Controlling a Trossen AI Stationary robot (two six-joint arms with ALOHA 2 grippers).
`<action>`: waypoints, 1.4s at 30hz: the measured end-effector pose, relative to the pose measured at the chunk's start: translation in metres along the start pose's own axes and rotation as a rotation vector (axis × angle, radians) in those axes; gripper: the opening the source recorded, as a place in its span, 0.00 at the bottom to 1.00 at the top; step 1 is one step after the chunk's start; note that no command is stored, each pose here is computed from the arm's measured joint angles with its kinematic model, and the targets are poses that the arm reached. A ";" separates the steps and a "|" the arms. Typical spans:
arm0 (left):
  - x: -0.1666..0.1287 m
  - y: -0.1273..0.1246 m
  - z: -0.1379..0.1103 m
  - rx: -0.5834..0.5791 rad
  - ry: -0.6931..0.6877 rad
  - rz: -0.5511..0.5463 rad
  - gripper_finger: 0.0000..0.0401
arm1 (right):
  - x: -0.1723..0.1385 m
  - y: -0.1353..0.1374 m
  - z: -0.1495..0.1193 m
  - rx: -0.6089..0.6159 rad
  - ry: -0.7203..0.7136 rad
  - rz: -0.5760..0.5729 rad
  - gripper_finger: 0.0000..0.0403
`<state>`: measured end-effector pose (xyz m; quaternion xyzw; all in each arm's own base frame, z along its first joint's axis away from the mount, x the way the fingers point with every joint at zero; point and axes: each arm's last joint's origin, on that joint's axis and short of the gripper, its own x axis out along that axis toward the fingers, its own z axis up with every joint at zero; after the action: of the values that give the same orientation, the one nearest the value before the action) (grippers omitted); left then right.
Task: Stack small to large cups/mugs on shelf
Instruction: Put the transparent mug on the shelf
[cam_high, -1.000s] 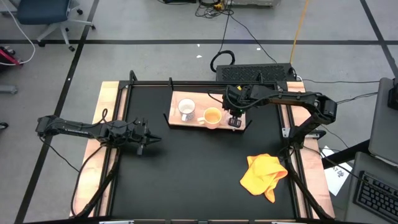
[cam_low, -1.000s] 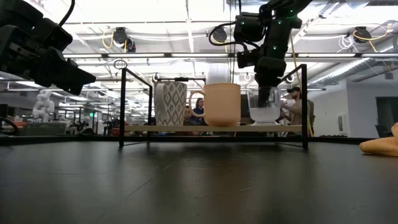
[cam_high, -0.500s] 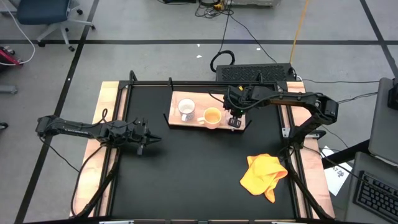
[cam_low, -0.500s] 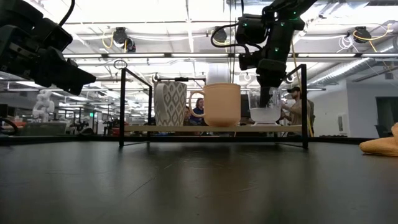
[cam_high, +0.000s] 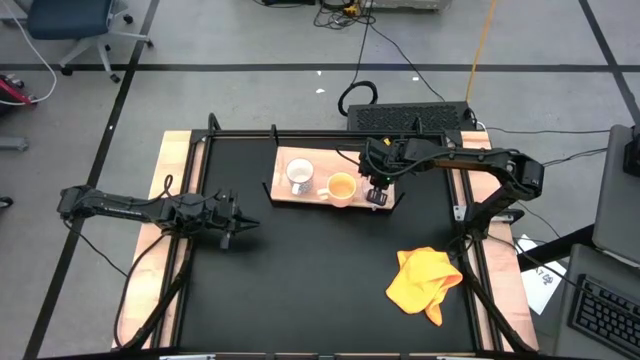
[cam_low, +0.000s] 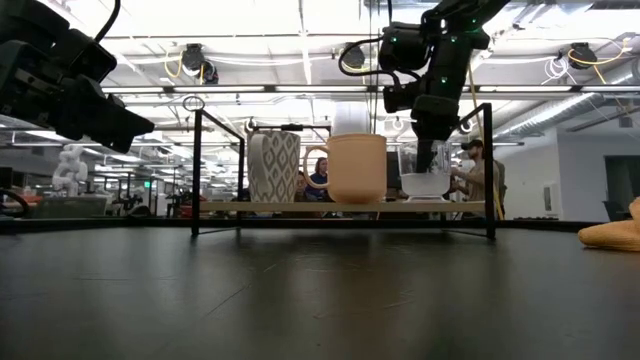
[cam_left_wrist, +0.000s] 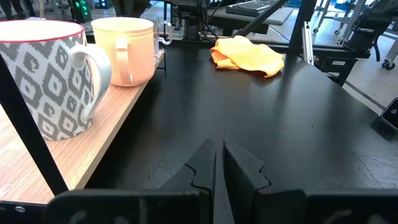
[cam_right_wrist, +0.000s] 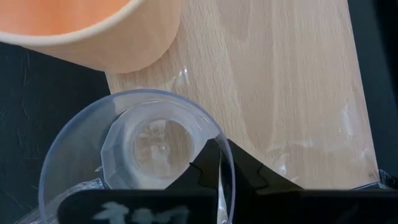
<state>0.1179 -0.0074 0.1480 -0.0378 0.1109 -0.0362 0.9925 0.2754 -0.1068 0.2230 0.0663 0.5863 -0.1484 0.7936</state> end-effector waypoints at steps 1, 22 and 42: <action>0.000 0.000 0.000 0.000 0.000 0.000 0.08 | 0.000 0.000 0.000 0.000 0.000 0.000 0.00; 0.000 0.000 0.000 0.000 0.002 0.000 0.08 | 0.002 0.000 0.000 0.000 0.004 0.001 0.04; 0.000 0.000 -0.001 -0.004 0.008 0.001 0.08 | 0.002 0.001 0.000 0.000 -0.004 0.026 0.05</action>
<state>0.1177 -0.0074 0.1472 -0.0397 0.1151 -0.0358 0.9919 0.2766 -0.1064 0.2216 0.0738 0.5838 -0.1381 0.7967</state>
